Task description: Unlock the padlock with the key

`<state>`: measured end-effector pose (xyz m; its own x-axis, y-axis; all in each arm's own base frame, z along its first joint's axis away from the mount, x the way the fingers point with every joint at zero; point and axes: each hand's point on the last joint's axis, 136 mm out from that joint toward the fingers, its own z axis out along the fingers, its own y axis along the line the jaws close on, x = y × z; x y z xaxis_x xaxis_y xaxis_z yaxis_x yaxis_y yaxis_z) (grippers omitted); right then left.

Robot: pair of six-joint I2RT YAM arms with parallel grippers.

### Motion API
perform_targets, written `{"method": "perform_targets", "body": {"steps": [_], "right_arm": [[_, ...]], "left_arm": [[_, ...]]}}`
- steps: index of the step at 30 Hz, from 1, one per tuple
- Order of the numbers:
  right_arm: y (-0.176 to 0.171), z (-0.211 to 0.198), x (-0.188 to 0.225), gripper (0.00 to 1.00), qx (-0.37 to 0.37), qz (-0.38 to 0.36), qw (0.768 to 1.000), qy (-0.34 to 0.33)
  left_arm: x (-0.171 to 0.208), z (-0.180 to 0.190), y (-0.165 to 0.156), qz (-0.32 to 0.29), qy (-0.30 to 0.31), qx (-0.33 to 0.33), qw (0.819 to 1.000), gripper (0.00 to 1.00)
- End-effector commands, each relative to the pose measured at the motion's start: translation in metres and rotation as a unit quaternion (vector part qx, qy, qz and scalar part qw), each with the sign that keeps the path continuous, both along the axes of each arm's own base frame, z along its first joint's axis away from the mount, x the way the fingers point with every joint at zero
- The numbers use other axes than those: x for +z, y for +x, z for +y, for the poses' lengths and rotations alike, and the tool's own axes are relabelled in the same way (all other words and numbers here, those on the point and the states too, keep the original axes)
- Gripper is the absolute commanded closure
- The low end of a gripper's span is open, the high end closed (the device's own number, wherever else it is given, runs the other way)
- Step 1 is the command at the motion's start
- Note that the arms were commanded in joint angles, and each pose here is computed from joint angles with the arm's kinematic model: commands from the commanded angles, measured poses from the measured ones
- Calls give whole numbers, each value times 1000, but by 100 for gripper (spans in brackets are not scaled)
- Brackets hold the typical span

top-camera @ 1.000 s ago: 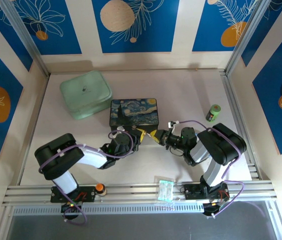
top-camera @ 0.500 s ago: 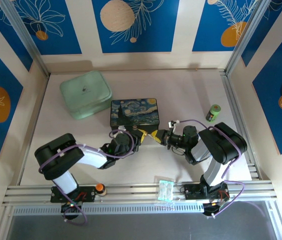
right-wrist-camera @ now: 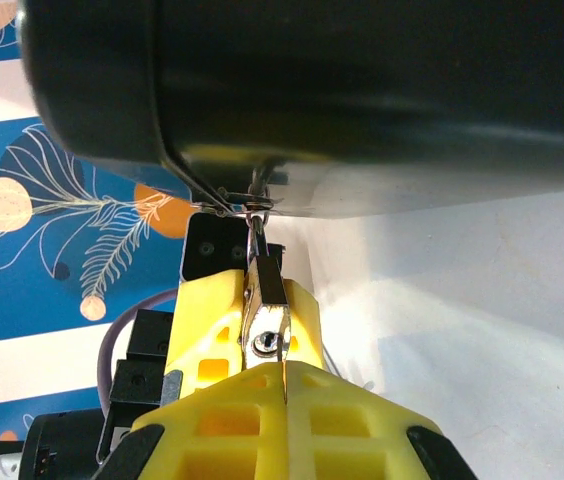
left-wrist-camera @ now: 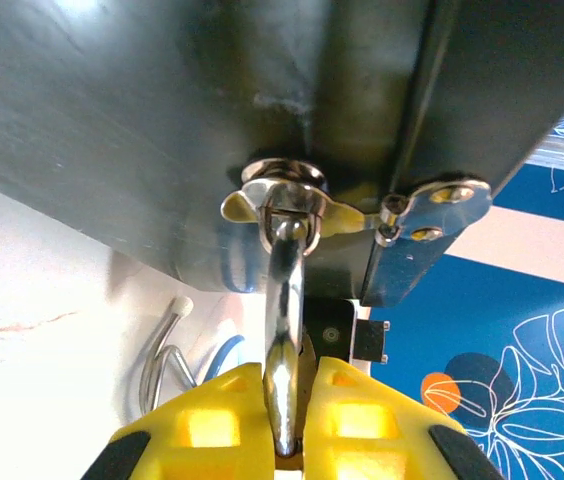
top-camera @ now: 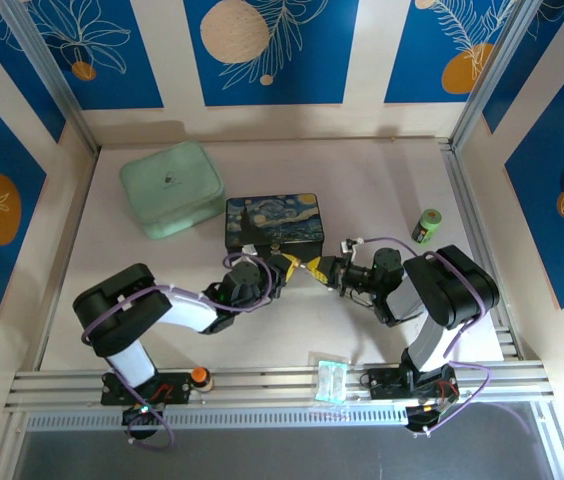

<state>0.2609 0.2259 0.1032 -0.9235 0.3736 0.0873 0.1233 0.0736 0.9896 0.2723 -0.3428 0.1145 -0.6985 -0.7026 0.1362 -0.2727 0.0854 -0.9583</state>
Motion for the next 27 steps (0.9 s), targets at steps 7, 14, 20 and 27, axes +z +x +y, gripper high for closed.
{"method": "perform_targets", "body": {"steps": [7, 14, 20, 27], "right_arm": [[-1, 7, 15, 100, 26, -32, 999, 4], [-6, -1, 12, 100, 21, -33, 999, -11], [-15, -7, 9, 100, 16, -20, 1000, -18], [-20, -4, 12, 100, 39, -24, 999, -18]], "left_arm": [[53, -32, -9, -64, -56, -73, 994, 100], [51, -28, -5, -62, -72, -65, 993, 100], [54, -18, 1, -65, -54, -54, 995, 100], [64, -20, 7, -74, -72, -54, 993, 100]]}}
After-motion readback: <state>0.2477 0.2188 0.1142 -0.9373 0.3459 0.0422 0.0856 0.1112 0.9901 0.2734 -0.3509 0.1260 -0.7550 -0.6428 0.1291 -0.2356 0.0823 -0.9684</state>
